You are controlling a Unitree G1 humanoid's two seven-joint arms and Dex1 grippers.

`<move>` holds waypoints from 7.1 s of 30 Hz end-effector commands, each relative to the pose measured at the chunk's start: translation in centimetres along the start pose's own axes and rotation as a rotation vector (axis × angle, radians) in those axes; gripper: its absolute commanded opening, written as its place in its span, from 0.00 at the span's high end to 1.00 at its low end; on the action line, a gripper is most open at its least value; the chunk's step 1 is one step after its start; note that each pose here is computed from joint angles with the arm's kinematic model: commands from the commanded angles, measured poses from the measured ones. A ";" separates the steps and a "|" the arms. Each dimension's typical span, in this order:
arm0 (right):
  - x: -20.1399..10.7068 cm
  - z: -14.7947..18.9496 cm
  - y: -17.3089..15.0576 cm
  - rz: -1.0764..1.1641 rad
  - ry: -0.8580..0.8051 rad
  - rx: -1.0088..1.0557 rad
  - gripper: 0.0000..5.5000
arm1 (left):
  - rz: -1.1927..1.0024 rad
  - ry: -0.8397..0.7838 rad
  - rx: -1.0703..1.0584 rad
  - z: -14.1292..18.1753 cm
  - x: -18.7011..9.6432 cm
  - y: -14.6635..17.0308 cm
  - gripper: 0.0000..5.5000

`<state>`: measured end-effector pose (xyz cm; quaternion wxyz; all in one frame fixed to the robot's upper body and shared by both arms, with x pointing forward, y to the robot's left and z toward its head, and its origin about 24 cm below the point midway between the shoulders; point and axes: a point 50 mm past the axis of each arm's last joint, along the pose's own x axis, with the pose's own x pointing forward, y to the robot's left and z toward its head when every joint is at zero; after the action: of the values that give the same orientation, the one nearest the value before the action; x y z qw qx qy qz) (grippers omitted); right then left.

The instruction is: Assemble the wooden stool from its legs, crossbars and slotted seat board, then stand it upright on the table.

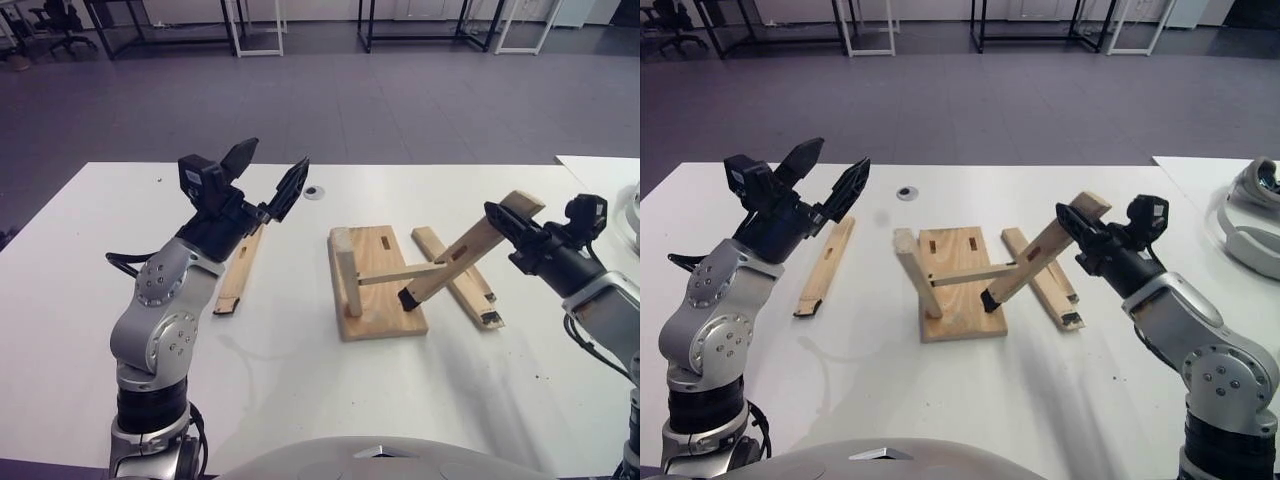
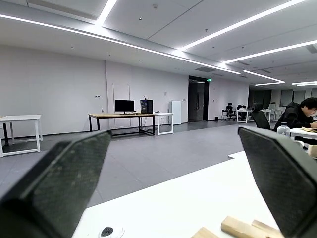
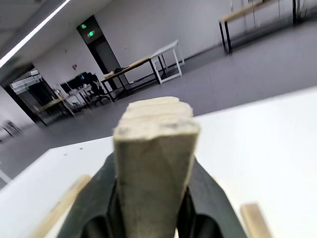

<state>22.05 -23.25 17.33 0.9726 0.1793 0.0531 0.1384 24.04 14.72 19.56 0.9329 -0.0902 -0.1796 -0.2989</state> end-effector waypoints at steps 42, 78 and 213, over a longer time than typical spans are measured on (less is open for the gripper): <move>1.9 -8.3 4.7 0.179 0.388 -0.341 0.45 | -0.219 0.191 -0.062 -5.4 3.1 -6.6 0.14; 6.3 -2.9 3.9 0.426 0.183 -0.060 0.34 | -0.306 0.219 0.231 -4.7 3.7 -1.2 0.14; 8.2 2.9 13.8 0.573 -0.636 -0.849 0.76 | -0.325 -0.129 -0.614 6.0 8.4 -2.1 0.55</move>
<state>26.92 -9.91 24.55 0.8579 -0.1750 -0.3476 0.3355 27.62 10.35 28.38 0.7924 -0.3503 -0.1520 -0.4758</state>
